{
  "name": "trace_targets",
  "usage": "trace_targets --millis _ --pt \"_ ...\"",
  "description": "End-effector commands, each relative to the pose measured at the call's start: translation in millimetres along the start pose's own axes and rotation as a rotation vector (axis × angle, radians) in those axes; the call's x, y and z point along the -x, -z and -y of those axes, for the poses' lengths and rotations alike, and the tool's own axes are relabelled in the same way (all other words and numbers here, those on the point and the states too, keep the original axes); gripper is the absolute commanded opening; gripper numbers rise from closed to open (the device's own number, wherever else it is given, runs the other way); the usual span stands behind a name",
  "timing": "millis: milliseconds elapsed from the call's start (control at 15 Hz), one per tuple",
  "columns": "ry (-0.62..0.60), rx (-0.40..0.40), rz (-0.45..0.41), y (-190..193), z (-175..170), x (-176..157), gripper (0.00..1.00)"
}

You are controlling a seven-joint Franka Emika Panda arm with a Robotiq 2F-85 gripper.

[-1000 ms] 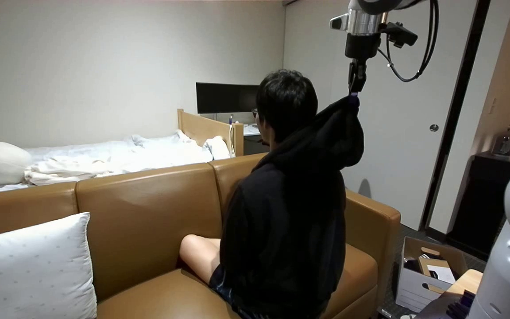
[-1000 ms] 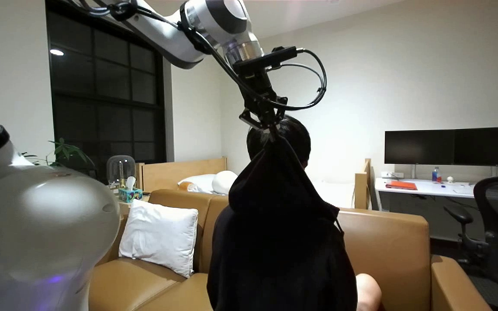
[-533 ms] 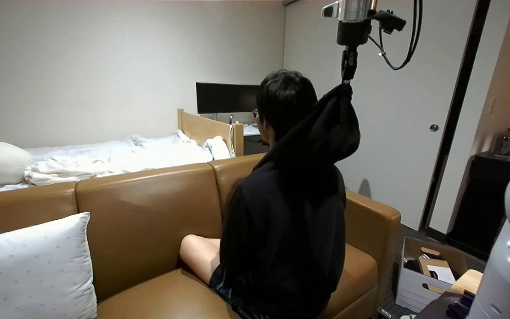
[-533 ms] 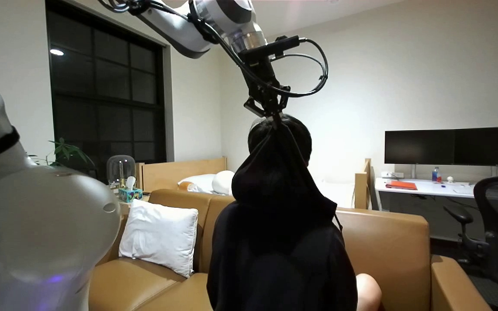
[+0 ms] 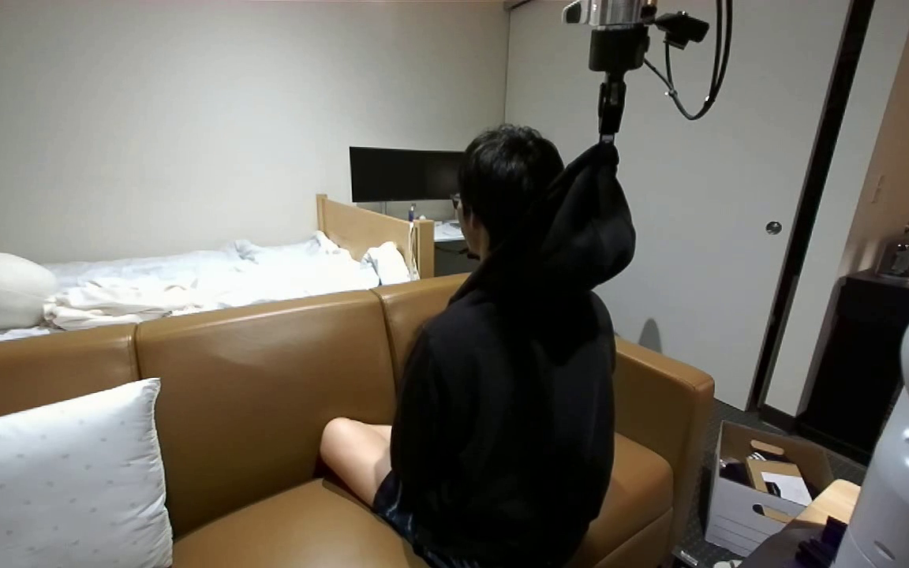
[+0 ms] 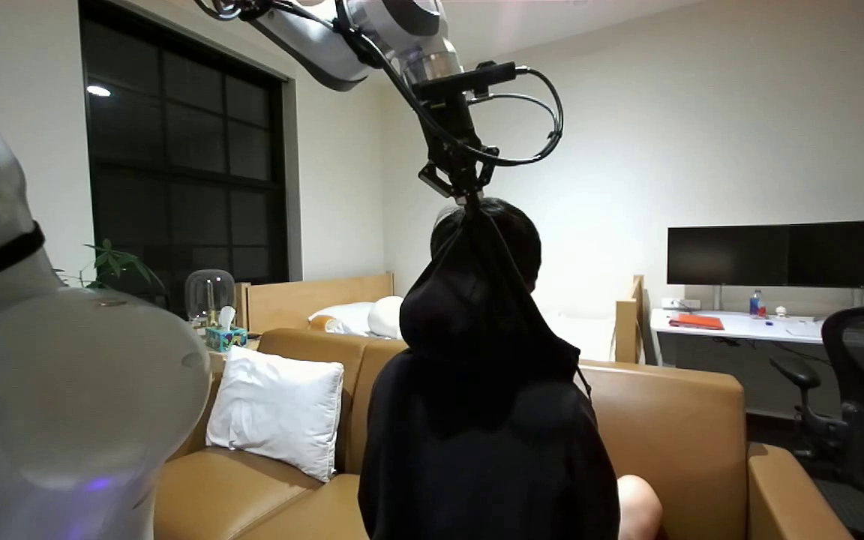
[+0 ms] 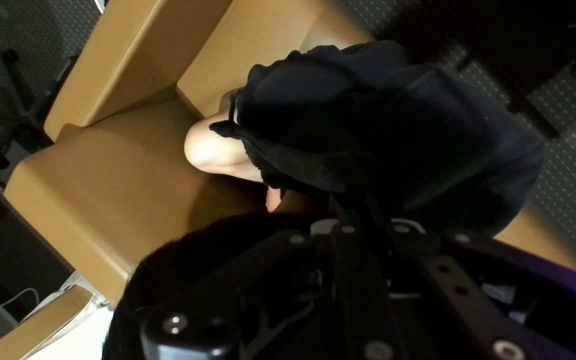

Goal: Put the hood of the hoodie on the head of the person.

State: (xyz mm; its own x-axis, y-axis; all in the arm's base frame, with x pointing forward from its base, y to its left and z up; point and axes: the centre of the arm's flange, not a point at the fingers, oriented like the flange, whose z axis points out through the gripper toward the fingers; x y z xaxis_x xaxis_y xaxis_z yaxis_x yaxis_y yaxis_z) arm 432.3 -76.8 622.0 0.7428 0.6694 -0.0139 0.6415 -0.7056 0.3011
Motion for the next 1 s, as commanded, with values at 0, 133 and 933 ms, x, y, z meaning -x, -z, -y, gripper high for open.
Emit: trace_targets --millis 0,133,933 --pt "0.028 -0.044 0.000 19.2 -5.3 -0.4 0.02" --pt "0.058 -0.072 0.013 19.4 -5.7 -1.9 0.02" --pt "0.038 -0.067 0.039 -8.3 3.4 -9.1 0.02"
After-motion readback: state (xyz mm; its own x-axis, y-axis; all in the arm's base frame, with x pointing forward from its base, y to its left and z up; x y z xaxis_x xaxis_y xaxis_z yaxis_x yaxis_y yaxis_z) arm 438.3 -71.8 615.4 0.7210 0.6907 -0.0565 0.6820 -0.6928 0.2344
